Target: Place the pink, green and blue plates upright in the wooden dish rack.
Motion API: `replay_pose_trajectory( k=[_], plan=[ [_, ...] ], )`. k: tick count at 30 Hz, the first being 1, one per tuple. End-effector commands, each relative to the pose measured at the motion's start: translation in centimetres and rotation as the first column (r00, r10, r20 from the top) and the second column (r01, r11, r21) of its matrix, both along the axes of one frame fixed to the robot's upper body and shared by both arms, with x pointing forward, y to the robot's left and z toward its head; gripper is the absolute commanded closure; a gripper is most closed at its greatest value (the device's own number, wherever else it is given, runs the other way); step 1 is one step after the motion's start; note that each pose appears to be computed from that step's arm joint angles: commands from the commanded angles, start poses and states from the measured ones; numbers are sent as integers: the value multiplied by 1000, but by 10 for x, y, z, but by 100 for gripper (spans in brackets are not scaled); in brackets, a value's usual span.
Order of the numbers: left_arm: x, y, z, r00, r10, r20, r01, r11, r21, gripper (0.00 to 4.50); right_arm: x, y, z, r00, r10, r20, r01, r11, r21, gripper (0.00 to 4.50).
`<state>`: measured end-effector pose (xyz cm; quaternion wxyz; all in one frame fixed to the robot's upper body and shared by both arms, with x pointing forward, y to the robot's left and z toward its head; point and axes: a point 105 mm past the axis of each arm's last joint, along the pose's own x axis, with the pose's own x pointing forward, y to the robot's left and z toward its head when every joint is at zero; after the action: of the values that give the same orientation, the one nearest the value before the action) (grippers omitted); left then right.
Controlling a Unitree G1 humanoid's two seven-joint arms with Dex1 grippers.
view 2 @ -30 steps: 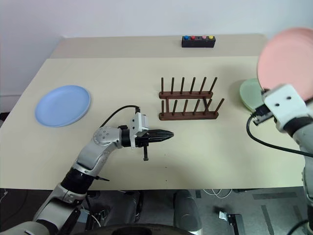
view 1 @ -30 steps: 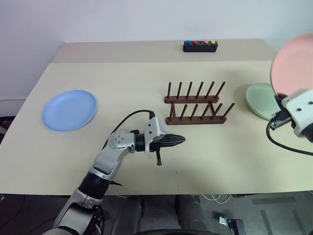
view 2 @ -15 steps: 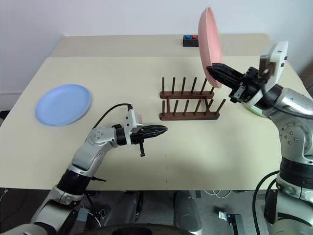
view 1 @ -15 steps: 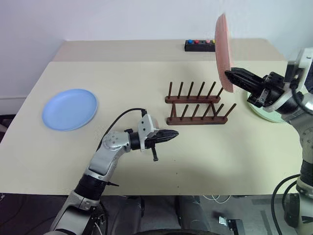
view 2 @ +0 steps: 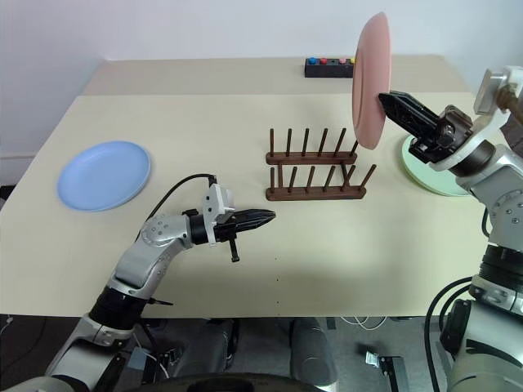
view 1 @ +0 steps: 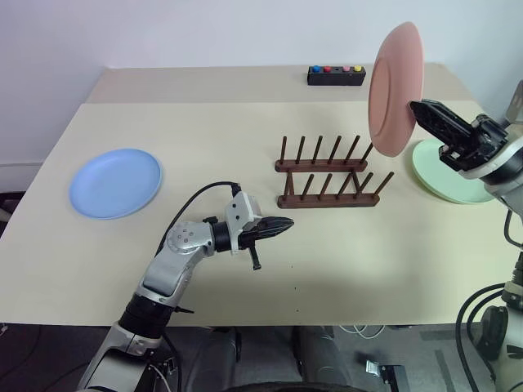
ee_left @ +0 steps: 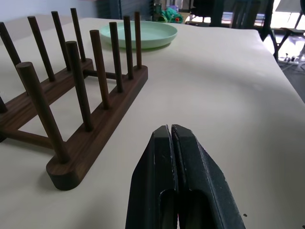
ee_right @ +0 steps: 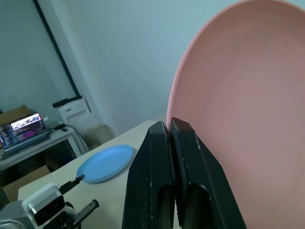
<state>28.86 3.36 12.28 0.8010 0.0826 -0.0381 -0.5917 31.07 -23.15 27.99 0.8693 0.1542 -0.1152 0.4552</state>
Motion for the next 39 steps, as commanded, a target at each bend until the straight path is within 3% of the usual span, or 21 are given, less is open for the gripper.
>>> replay_pose_trajectory(
  k=[1,11,22,39],
  plan=[
    [-3,-2,11,999,-14,43,15,1000,-18,450,-7,-7,8,1000,-3,30,2,1000,13,448],
    [-2,-3,10,999,-21,42,21,1000,-12,450,-13,-9,-3,999,24,-21,-23,1000,19,448],
    [-2,-4,8,999,-23,38,23,1000,-8,450,-25,0,13,995,88,47,-89,996,31,448],
    [-3,-2,7,999,-21,36,21,1000,2,450,-15,-8,-10,997,59,-52,-55,996,73,448]
  ],
)
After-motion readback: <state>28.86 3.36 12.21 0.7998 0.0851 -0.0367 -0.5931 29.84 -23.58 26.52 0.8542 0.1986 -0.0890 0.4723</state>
